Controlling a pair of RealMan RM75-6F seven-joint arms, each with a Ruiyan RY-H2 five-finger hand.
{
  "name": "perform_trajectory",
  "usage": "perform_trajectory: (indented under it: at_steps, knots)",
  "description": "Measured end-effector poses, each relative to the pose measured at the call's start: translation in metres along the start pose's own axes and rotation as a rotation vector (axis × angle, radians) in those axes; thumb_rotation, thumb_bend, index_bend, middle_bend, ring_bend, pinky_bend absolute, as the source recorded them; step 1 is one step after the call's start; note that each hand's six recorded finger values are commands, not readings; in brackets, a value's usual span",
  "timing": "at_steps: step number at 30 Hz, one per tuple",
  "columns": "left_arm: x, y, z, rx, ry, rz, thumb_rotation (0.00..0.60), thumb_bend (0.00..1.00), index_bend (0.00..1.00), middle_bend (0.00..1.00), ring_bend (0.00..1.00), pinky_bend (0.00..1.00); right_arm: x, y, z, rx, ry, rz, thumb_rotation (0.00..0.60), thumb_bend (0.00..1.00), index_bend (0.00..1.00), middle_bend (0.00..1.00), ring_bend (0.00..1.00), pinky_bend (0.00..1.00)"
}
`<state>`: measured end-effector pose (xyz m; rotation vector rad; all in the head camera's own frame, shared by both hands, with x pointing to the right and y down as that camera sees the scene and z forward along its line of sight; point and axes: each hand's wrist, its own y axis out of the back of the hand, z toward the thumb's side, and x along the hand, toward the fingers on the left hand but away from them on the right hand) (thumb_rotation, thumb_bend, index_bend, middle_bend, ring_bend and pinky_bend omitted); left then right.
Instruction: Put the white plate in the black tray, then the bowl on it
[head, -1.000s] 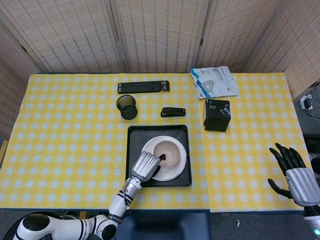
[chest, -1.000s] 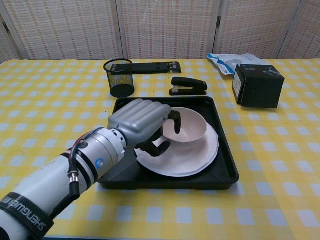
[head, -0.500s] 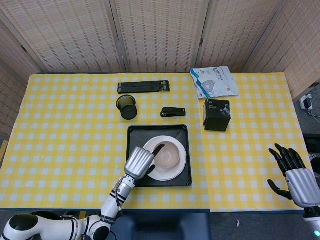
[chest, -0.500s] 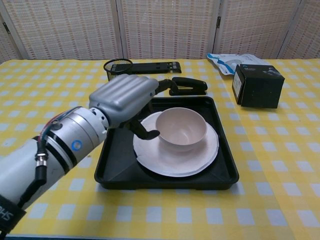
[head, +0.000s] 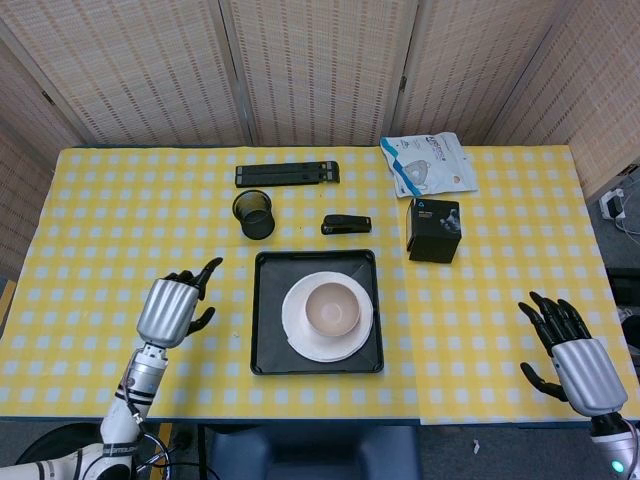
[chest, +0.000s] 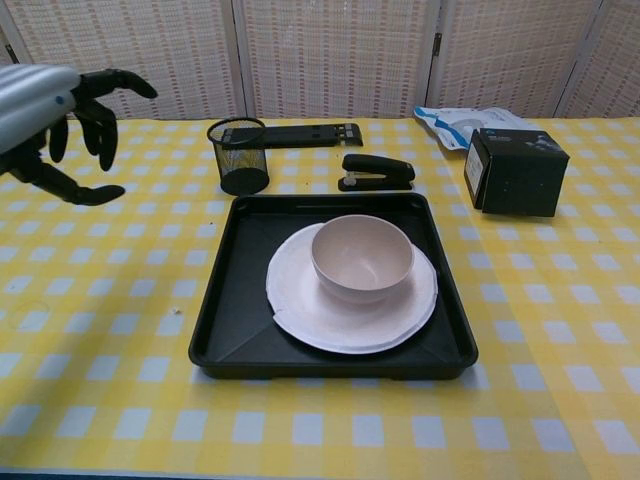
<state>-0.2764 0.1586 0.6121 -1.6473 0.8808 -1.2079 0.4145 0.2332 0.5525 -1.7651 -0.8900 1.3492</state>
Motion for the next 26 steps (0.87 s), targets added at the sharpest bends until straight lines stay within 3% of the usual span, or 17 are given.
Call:
perform_trajectory:
  at_steps: [5,10,13,18,23,26]
  knots:
    - [-0.047,0.007,-0.053,0.047,0.103,0.008,0.600,0.29,0.12,0.11,0.01,0.02,-0.005,-0.006,0.006,0.014,0.013,0.000,0.600,0.34,0.00,0.00,0.00,0.00]
    - [-0.096,0.006,-0.091,0.072,0.196,0.014,0.600,0.29,0.12,0.11,0.00,0.01,-0.009,-0.011,0.008,0.029,0.010,0.002,0.600,0.34,0.00,0.00,0.00,0.00]
    - [-0.119,0.002,-0.104,0.052,0.233,-0.013,0.600,0.29,0.12,0.10,0.00,0.01,-0.010,-0.012,0.007,0.036,0.003,0.001,0.600,0.34,0.00,0.00,0.00,0.00]
    - [-0.147,-0.001,-0.125,0.103,0.302,-0.024,0.600,0.29,0.11,0.07,0.00,0.00,-0.009,-0.009,0.006,0.038,-0.008,-0.012,0.600,0.34,0.00,0.00,0.00,0.00]
    - [-0.153,-0.003,-0.127,0.088,0.317,-0.077,0.600,0.29,0.09,0.05,0.00,0.00,-0.006,-0.007,0.006,0.034,-0.007,-0.019,0.600,0.34,0.00,0.00,0.00,0.00]
    - [-0.155,0.002,-0.126,0.089,0.307,-0.061,0.600,0.29,0.09,0.05,0.00,0.00,-0.003,-0.004,0.007,0.034,-0.002,-0.026,0.600,0.34,0.00,0.00,0.00,0.00]
